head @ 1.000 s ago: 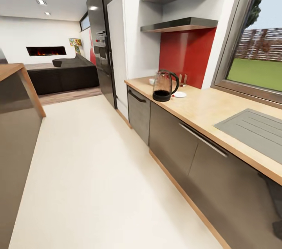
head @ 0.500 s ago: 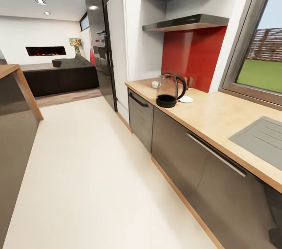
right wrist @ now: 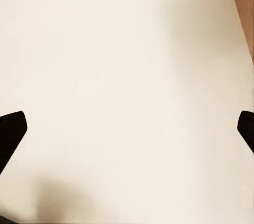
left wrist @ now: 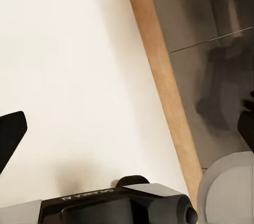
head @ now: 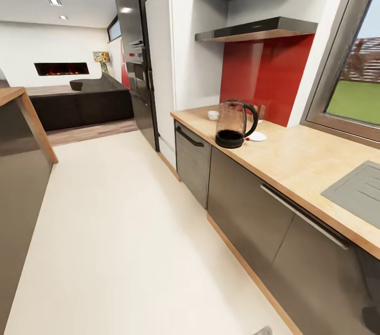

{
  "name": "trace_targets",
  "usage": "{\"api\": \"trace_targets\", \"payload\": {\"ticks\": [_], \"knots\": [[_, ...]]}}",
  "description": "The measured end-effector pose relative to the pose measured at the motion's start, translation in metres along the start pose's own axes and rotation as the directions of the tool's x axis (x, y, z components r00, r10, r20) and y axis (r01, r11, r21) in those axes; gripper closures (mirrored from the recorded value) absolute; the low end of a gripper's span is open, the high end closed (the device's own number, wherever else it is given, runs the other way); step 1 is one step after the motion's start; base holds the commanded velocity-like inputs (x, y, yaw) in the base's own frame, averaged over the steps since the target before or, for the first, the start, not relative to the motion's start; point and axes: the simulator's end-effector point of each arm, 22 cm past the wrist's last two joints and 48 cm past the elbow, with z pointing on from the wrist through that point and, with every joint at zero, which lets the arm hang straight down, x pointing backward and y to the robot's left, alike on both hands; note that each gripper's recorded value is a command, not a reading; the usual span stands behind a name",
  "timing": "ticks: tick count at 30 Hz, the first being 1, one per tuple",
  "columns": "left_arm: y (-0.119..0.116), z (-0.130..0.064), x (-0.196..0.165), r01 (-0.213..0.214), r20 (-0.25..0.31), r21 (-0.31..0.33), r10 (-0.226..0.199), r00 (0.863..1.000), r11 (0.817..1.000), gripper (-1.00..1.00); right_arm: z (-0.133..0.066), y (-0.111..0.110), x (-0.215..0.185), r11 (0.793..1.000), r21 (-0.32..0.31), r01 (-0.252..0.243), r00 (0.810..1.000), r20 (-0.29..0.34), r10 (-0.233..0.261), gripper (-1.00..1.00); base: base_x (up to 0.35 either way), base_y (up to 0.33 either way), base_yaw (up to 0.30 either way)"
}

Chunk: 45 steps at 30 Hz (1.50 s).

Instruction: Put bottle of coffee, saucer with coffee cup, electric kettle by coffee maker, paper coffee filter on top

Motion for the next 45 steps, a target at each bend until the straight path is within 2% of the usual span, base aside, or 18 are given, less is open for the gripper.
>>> {"api": "trace_targets", "payload": {"ticks": [5,11,13,17,20,25,26,27,28,32,34,35,36,38,41,42,43,45], "knots": [[-0.001,0.001,0.001,0.004,0.000,0.002,-0.004,1.000,1.000,-1.00,-0.001,-0.007,-0.094,0.999,0.039,0.008,0.985,0.172,-0.014,-1.00,0.000,0.000,0.000],[0.007,0.002,0.002,0.005,0.001,-0.039,-0.005,1.000,0.999,-1.00,-0.012,-0.010,-0.161,0.998,0.065,-0.006,0.968,0.250,-0.010,-1.00,0.000,0.000,0.000],[0.012,0.002,0.002,0.006,0.001,-0.060,-0.006,1.000,0.998,-1.00,-0.016,-0.005,-0.181,0.998,0.063,0.002,0.961,0.277,-0.020,-1.00,0.000,0.000,0.000],[0.015,0.004,0.003,0.011,0.003,-0.085,-0.010,1.000,0.996,-1.00,-0.029,0.025,-0.233,0.997,0.033,0.070,0.934,0.348,-0.077,-1.00,0.000,0.000,0.000],[0.016,0.005,0.002,0.017,0.012,-0.093,-0.016,1.000,0.996,-1.00,-0.039,0.036,-0.266,0.996,0.019,0.084,0.917,0.390,-0.085,-1.00,0.000,0.000,0.000],[0.018,0.005,-0.001,0.027,0.031,-0.103,-0.024,0.999,0.994,-1.00,-0.065,0.046,-0.348,0.998,-0.040,0.040,0.883,0.468,-0.017,-1.00,0.000,0.000,0.000],[0.019,0.005,-0.002,0.030,0.036,-0.106,-0.027,0.999,0.994,-1.00,-0.083,0.050,-0.396,0.993,-0.115,-0.011,0.872,0.485,0.066,-1.00,0.000,0.000,0.000],[0.019,0.005,-0.002,0.031,0.037,-0.107,-0.027,0.999,0.994,-1.00,-0.107,0.040,-0.463,0.993,-0.119,0.007,0.827,0.559,0.061,-1.00,0.000,0.000,0.000],[0.019,0.005,-0.002,0.031,0.037,-0.107,-0.027,0.999,0.994,-1.00,-0.108,0.042,-0.465,0.991,-0.133,0.000,0.831,0.551,0.073,-1.00,0.000,0.000,0.000],[0.020,0.005,-0.002,0.032,0.038,-0.111,-0.028,0.999,0.993,-1.00,-0.137,0.034,-0.529,0.990,-0.137,0.024,0.800,0.596,0.063,-1.00,0.000,0.000,0.000],[0.020,0.005,-0.002,0.032,0.038,-0.113,-0.028,0.999,0.993,-1.00,-0.165,0.016,-0.581,0.993,-0.108,0.038,0.788,0.615,0.036,-1.00,0.000,0.000,0.000],[0.020,0.005,-0.002,0.032,0.038,-0.113,-0.028,0.999,0.993,-1.00,-0.171,0.010,-0.591,0.994,-0.099,0.036,0.785,0.618,0.033,-1.00,0.000,0.000,0.000],[0.020,0.005,-0.002,0.032,0.039,-0.114,-0.028,0.999,0.993,-1.00,-0.189,-0.015,-0.616,0.997,-0.071,0.007,0.776,0.629,0.039,-1.00,0.000,0.000,0.000],[0.021,0.005,-0.002,0.032,0.039,-0.116,-0.028,0.999,0.993,-1.00,-0.246,-0.100,-0.664,0.996,0.024,-0.084,0.751,0.658,0.048,-1.00,0.000,0.000,0.000],[0.023,0.005,-0.002,0.033,0.039,-0.124,-0.028,0.999,0.992,-1.00,-0.266,-0.140,-0.671,0.991,0.078,-0.111,0.755,0.655,0.033,-1.00,0.000,0.000,0.000],[0.025,0.005,-0.002,0.033,0.040,-0.134,-0.028,0.999,0.990,-1.00,-0.279,-0.169,-0.671,0.983,0.130,-0.127,0.759,0.651,0.012,-1.00,0.000,0.000,0.000],[0.026,0.005,-0.002,0.034,0.040,-0.139,-0.028,0.999,0.990,-1.00,-0.287,-0.186,-0.670,0.978,0.156,-0.136,0.760,0.649,0.002,-1.00,0.000,0.000,0.000],[0.029,0.004,-0.002,0.034,0.040,-0.152,-0.028,0.999,0.988,-1.00,-0.314,-0.252,-0.659,0.948,0.268,-0.169,0.774,0.631,-0.041,-1.00,0.000,0.000,0.000]]}}
